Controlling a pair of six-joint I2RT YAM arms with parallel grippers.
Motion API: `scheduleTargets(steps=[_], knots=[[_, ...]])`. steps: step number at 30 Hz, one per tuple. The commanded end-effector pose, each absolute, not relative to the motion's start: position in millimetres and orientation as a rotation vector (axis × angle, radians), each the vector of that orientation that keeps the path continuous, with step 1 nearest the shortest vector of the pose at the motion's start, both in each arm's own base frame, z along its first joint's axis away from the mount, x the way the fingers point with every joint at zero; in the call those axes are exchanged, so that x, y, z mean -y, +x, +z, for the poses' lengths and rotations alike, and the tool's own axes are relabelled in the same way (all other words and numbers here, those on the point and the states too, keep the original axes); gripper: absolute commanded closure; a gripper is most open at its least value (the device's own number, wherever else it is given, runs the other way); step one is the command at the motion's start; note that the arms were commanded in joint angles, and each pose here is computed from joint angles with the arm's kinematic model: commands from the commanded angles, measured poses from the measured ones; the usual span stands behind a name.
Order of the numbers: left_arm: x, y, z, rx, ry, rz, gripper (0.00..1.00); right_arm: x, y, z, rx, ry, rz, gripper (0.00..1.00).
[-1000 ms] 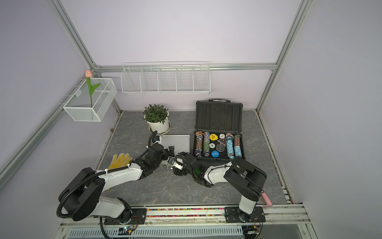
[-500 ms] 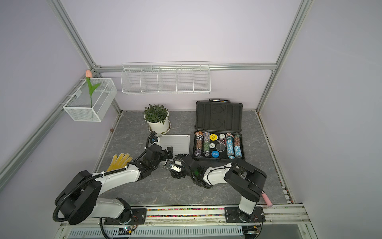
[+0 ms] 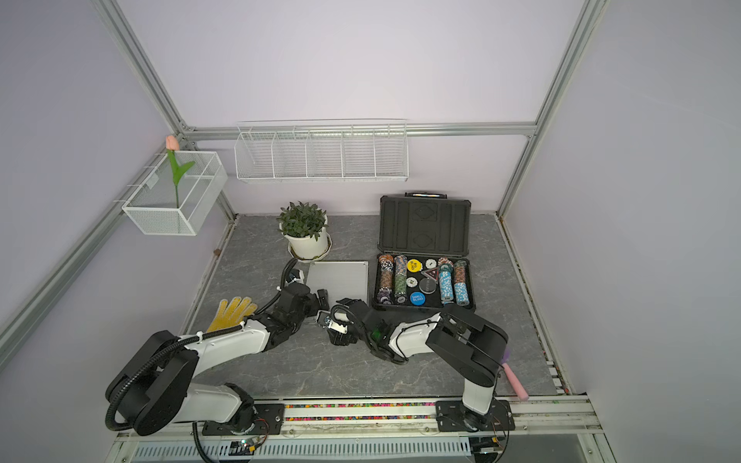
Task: Close the poker set cases
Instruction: Fasten the fastener on the poker set case.
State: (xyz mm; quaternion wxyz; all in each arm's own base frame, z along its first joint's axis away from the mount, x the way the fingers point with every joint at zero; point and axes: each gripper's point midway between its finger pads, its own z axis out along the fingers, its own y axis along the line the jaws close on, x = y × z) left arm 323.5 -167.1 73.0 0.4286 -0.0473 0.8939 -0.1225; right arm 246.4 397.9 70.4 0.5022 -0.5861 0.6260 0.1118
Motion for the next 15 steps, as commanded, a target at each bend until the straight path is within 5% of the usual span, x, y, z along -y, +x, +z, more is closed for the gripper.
scheduleTargets(steps=[1, 15], knots=[[162, 316, 52, -2.296, -0.138, -0.286, 0.01, -401, 251, 69, -1.483, -1.431, 0.222, 0.09], [160, 307, 40, -2.318, -0.171, -0.321, 0.01, -396, 262, 51, -1.534, -1.446, 0.129, 0.0]])
